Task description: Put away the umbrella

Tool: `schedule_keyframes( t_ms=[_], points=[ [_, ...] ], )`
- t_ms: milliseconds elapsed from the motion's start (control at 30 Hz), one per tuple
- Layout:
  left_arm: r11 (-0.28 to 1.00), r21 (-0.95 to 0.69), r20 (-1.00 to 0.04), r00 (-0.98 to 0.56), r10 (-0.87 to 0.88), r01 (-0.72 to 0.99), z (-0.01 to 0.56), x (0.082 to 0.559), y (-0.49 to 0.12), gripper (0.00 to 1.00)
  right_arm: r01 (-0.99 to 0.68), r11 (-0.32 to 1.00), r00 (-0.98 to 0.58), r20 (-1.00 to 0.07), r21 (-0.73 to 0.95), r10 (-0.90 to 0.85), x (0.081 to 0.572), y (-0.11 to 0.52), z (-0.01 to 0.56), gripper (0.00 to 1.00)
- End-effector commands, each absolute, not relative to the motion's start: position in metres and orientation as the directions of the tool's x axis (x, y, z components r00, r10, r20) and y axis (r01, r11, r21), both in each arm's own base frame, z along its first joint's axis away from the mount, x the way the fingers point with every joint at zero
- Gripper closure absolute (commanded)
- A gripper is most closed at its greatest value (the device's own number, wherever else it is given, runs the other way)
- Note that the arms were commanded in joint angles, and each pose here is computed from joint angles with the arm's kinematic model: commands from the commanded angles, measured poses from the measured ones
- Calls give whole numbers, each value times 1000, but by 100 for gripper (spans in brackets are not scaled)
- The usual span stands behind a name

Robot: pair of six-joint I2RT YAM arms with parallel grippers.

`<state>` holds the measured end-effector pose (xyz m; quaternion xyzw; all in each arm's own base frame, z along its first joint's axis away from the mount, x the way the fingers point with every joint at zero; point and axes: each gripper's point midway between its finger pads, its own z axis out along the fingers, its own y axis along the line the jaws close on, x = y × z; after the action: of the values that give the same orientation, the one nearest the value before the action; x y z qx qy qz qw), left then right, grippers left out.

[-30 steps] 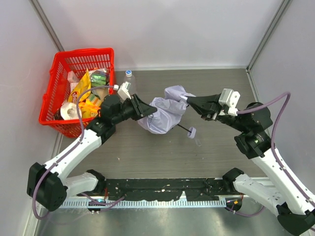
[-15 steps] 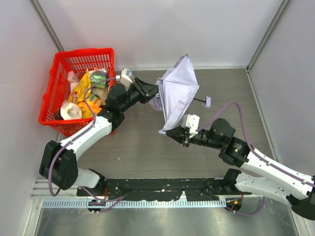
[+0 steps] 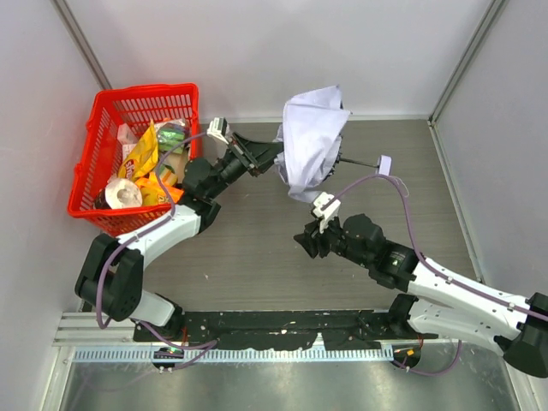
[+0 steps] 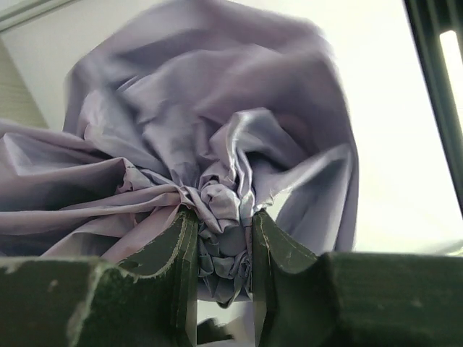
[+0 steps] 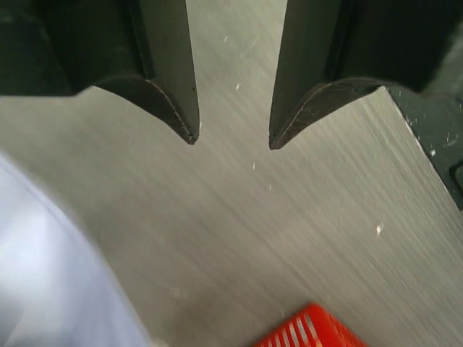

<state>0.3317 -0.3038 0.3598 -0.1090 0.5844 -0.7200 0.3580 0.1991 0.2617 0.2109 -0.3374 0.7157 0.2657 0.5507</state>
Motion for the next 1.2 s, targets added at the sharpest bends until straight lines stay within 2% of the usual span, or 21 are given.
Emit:
schedule_keyframes(
  t_ms=[0, 133, 200, 300, 367, 400, 567, 700, 800, 933, 967, 1033, 1133, 1167],
  points=[
    [-206, -737, -361, -633, -684, 643, 446, 297, -285, 100, -635, 739, -464, -876, 224, -133, 187, 248, 178, 48],
    [-201, -707, -395, -614, -683, 678, 453, 296, -287, 100, -534, 775, -587, -808, 338, -53, 171, 234, 161, 45],
    [-191, -661, -446, -584, -678, 726, 459, 289, -288, 100, -471, 795, -623, -782, 381, 6, 166, 223, 166, 43],
    [-133, -604, -534, -523, -664, 786, 457, 282, -290, 100, -469, 790, -618, -786, 395, 26, 159, 213, 193, 41],
    [-98, -561, -593, -482, -645, 822, 455, 276, -291, 100, -515, 779, -570, -822, 357, 0, 158, 208, 233, 43],
    [-85, -552, -607, -470, -641, 829, 452, 275, -291, 100, -521, 784, -573, -819, 337, -28, 155, 204, 236, 43],
    [-9, -437, -735, -362, -573, 900, 438, 256, -292, 100, -604, 735, -433, -901, 308, 22, 155, 199, 332, 44],
    [26, -408, -807, -347, -477, 913, 417, 247, -295, 100, -564, 796, -330, -944, 219, 25, 169, 177, 390, 43],
    [20, -379, -850, -340, -402, 925, 401, 236, -296, 100, -524, 839, -267, -964, 148, 4, 186, 173, 428, 35],
    [8, -364, -879, -341, -334, 931, 385, 221, -294, 100, -573, 817, -248, -964, 63, -99, 196, 190, 440, 24],
    [7, -360, -885, -339, -320, 933, 383, 218, -293, 100, -642, 763, -263, -957, 76, -125, 191, 204, 436, 18],
    [-16, -347, -893, -335, -299, 938, 381, 209, -292, 100, -740, 664, -295, -938, 106, -180, 187, 221, 423, 15],
    [-45, -326, -903, -325, -281, 944, 381, 196, -288, 100, -757, 631, -363, -911, 167, -195, 203, 220, 401, 16],
    [-50, -318, -906, -319, -279, 947, 382, 191, -286, 100, -790, 580, -378, -903, 199, -205, 197, 226, 396, 16]
  ],
)
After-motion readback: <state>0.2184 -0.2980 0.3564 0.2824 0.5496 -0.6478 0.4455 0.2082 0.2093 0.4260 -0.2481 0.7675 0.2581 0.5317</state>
